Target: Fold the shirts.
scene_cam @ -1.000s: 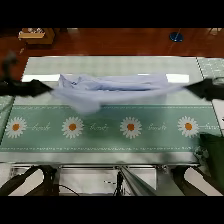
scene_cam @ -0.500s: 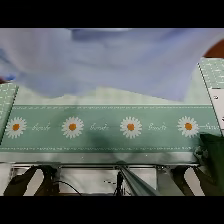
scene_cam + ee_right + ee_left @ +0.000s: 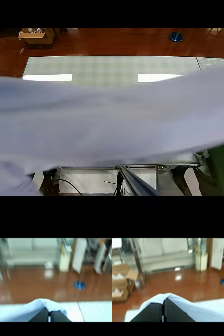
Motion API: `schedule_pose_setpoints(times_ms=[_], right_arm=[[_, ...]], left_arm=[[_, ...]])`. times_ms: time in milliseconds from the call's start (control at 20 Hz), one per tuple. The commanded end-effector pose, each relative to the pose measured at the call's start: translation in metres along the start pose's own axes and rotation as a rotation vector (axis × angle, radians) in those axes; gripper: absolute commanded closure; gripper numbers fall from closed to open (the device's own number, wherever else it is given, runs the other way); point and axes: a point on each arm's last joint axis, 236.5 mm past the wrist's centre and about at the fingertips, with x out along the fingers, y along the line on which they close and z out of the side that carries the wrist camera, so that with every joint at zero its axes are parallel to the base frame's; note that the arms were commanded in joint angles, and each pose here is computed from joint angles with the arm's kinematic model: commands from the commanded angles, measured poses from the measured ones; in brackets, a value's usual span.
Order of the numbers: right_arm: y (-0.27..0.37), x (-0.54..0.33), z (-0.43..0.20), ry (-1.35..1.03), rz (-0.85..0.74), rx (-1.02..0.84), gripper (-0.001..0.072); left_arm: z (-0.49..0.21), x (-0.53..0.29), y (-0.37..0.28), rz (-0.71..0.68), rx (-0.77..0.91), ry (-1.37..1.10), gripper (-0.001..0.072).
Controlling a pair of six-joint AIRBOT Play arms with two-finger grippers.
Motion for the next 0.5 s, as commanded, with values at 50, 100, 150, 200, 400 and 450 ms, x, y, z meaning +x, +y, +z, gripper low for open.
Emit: schedule_pose_setpoints(times_ms=[50, 100, 150, 200, 400, 450], right_arm=[[-0.012, -0.009, -0.058, 0.236, -0.019, -0.013, 0.0693], [-0.014, -0.001, -0.066, 0.272, -0.007, -0.003, 0.0693], [-0.015, 0.01, -0.079, 0.324, 0.018, 0.007, 0.0693], [-0.016, 0.023, -0.094, 0.388, 0.035, 0.024, 0.0694], [-0.031, 0.082, -0.177, 0.691, 0.078, 0.076, 0.0694], [-0.036, 0.102, -0.197, 0.76, 0.085, 0.104, 0.0694]], left_arm=[[-0.068, -0.007, -0.004, -0.019, -0.024, 0.293, 0.0681], [-0.074, -0.002, -0.005, -0.042, -0.028, 0.314, 0.0681], [-0.084, 0.006, -0.004, -0.056, -0.046, 0.353, 0.0681], [-0.096, 0.016, -0.002, -0.069, -0.058, 0.4, 0.0681], [-0.177, 0.072, 0.011, -0.129, -0.17, 0.672, 0.0681], [-0.198, 0.091, 0.014, -0.148, -0.211, 0.727, 0.0681]])
